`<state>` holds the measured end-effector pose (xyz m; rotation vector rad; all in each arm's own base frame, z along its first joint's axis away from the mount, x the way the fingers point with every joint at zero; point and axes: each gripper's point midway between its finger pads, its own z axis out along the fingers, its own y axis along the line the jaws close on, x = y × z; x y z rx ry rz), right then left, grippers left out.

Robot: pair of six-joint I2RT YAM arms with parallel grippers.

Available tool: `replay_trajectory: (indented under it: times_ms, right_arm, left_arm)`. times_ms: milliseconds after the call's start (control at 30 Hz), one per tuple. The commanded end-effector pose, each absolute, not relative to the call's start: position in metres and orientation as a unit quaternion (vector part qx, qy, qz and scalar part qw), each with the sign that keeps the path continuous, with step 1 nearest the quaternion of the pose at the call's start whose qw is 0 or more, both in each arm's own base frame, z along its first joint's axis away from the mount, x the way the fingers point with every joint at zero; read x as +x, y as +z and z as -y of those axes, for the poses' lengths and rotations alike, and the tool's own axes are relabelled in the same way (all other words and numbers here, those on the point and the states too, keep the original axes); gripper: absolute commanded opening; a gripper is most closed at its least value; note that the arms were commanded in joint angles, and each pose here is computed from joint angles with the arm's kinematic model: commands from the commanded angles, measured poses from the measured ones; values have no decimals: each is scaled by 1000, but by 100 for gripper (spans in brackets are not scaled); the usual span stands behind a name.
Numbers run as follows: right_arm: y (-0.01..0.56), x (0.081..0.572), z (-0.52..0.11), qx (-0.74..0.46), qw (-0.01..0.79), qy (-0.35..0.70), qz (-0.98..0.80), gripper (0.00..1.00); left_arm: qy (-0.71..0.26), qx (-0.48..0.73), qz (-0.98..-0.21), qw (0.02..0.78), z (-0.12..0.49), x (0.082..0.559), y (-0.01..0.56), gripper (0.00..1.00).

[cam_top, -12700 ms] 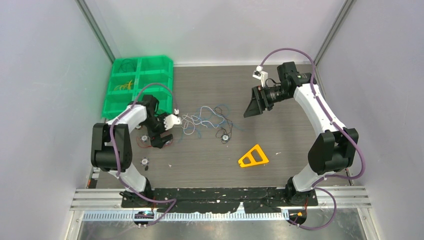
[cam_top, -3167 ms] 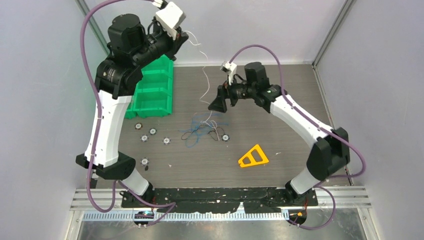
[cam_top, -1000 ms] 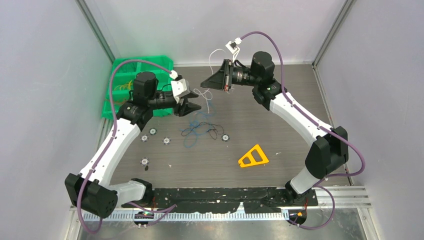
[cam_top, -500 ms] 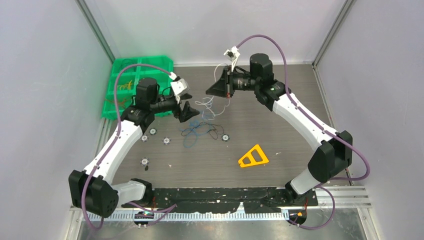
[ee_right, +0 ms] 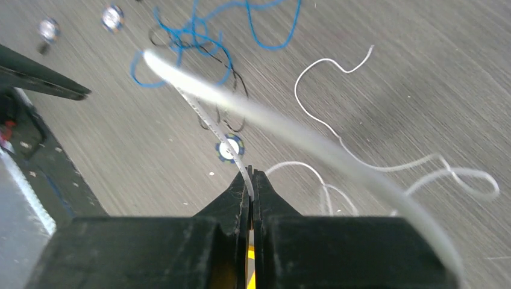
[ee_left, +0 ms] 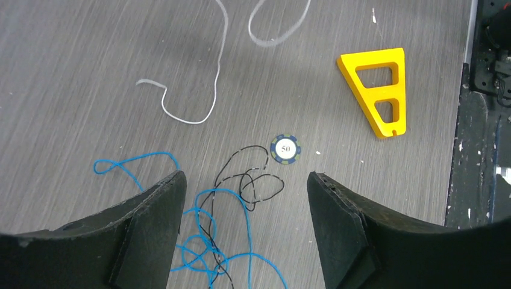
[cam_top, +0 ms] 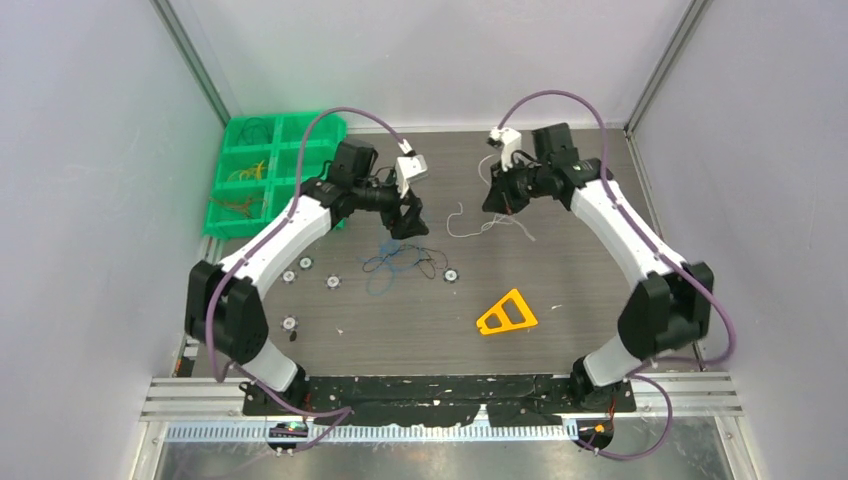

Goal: Untangle the cables

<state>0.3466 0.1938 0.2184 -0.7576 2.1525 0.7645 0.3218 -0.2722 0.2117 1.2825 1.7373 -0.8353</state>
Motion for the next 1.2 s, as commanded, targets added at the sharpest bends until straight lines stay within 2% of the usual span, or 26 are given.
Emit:
replay_trajectory:
  times_ms: [0,100,267,433,600,767,833,933,1000,1167]
  right_arm:
    - [166,352,-188,-390,266,217,-855,6]
    - [131,366,-178,-418,222,169,-865,6]
    - [119,396,-167,-456,224,103,-855,6]
    - [92,400,-153,-495,162,65,-851,9]
    - [87,415,-155,-502,174,54,-845,23]
    - [87,429,-162,-465,186,63,-863,31]
    - [90,430,-165,-419,184,94,-884,41]
    - [102,420,-163,-328,191,161,-911,63]
    - [104,413,-167,-303,201,188,-913,72]
    - [82,411,-167,-281,195,191,-920,73]
  left_arm:
    - [-355,475,-704,390,279,337,222,74]
    - [-379,451,-708,390,275,336,229,74]
    - [-372,436,-719,394,258,330,227,75]
    - [-362,436,-726,390,246,321,222,75]
    - [-353,436,-728,393,242,317,220,75]
    - [-347,428,-735,394,235,315,219,75]
    - [-348,420,-738,397,232,315,221,75]
    - [-351,405,-740,406,227,315,227,75]
    - [-351,402,-739,411,226,316,230,75]
    - [-349,398,-737,420,223,320,238,76]
